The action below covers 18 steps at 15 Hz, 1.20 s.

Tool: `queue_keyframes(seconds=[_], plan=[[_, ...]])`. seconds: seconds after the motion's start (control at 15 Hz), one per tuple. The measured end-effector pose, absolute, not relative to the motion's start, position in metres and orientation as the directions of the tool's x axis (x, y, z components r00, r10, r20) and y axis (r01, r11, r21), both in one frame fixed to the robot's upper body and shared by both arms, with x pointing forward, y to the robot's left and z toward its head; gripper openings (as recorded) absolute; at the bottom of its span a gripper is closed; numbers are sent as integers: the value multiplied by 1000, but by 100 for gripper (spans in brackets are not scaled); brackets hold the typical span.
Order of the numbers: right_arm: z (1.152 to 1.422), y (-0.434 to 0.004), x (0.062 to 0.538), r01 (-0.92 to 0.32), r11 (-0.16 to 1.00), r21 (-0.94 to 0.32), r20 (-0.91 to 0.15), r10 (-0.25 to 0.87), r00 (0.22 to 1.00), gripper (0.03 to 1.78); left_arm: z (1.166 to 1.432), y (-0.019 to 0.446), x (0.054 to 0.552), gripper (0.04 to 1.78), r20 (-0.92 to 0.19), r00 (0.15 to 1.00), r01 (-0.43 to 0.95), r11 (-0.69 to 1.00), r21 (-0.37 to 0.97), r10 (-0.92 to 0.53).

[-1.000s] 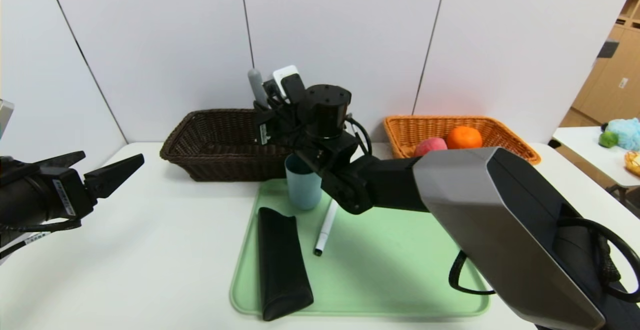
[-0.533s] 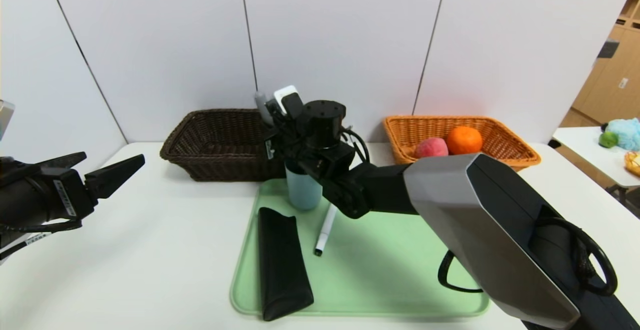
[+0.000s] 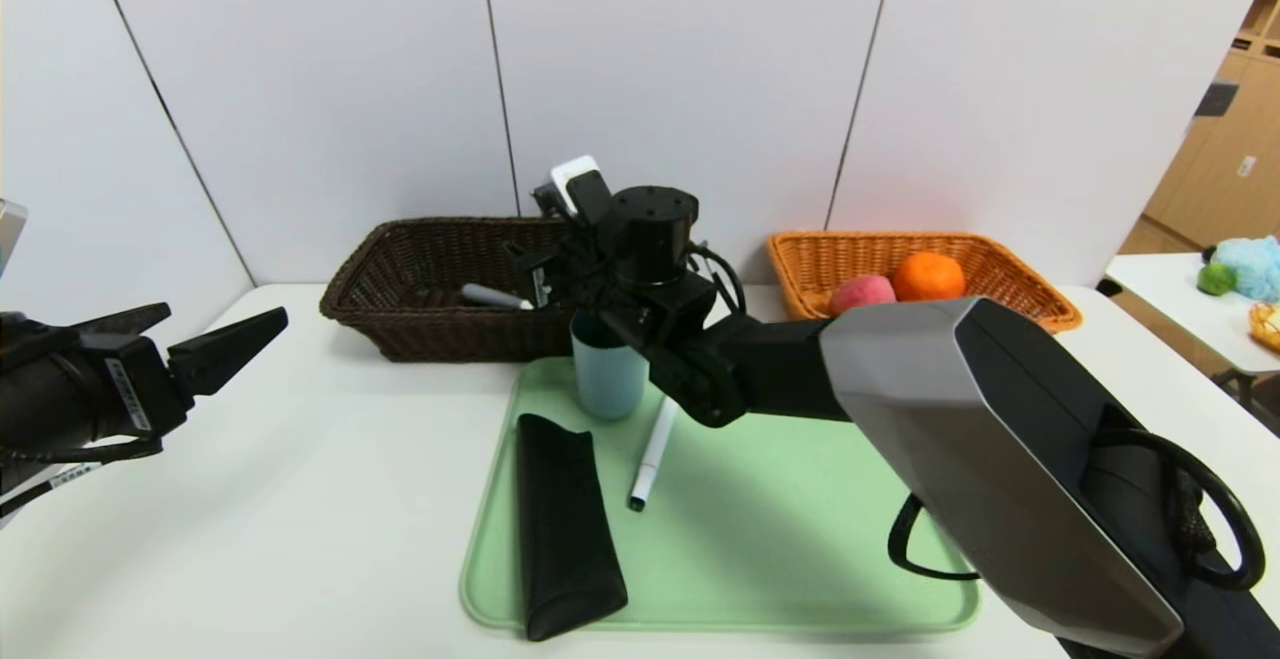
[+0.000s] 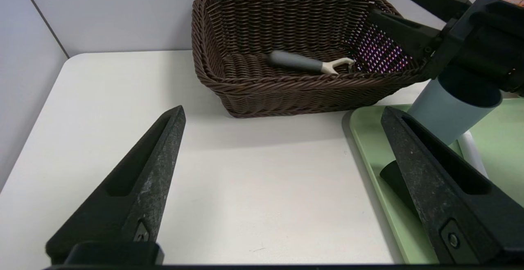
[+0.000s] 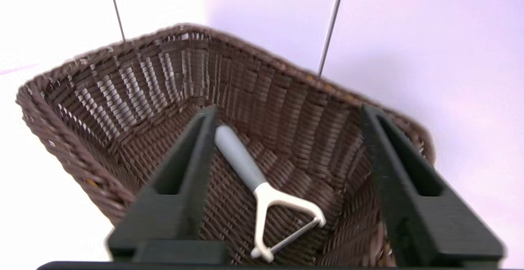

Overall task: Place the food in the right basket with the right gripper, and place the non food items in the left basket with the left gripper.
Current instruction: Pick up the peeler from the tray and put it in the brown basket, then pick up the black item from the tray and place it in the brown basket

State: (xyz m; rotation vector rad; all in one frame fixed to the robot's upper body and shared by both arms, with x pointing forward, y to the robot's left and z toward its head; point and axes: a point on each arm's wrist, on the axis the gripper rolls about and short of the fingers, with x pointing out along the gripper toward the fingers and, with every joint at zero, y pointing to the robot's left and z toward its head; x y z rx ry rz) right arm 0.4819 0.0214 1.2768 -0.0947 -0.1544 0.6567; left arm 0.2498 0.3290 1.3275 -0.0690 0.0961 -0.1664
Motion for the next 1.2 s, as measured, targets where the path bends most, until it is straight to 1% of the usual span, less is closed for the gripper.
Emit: queue_keyframes(seconds=[0.13,0.2,0.4,0.53,0.73,0.8,0.93,1.07,1.2], plan=[[1296,11,481,-579,803,-138,142,595,791,134,1328,329,250,169,-87,982,161,984,-77,-167],[1311,3,480,-559,816,-147,157,577,801,138,1328,329,250,169,-86,982,161,984,-78,-168],[1362,-42,476,-418,885,-203,170,452,876,148,1331,329,250,169,-76,983,162,984,-75,-167],[1390,-94,471,-298,920,-254,156,343,926,153,1334,329,250,169,-54,984,164,984,-72,-169],[1418,-186,442,-151,943,-295,123,195,973,159,1336,329,251,169,-42,984,169,983,-69,-172],[1421,-219,427,-105,949,-296,106,142,984,161,1337,328,251,169,-42,983,173,982,-69,-176],[1420,-278,386,-1,962,-273,70,21,997,163,1338,324,251,169,-36,979,199,975,-96,-203],[1405,-315,342,82,967,-240,27,-78,997,165,1339,315,251,169,-33,967,246,958,-144,-253],[1387,-335,293,138,965,-222,-10,-144,989,166,1339,306,250,169,-39,951,297,940,-165,-307]])
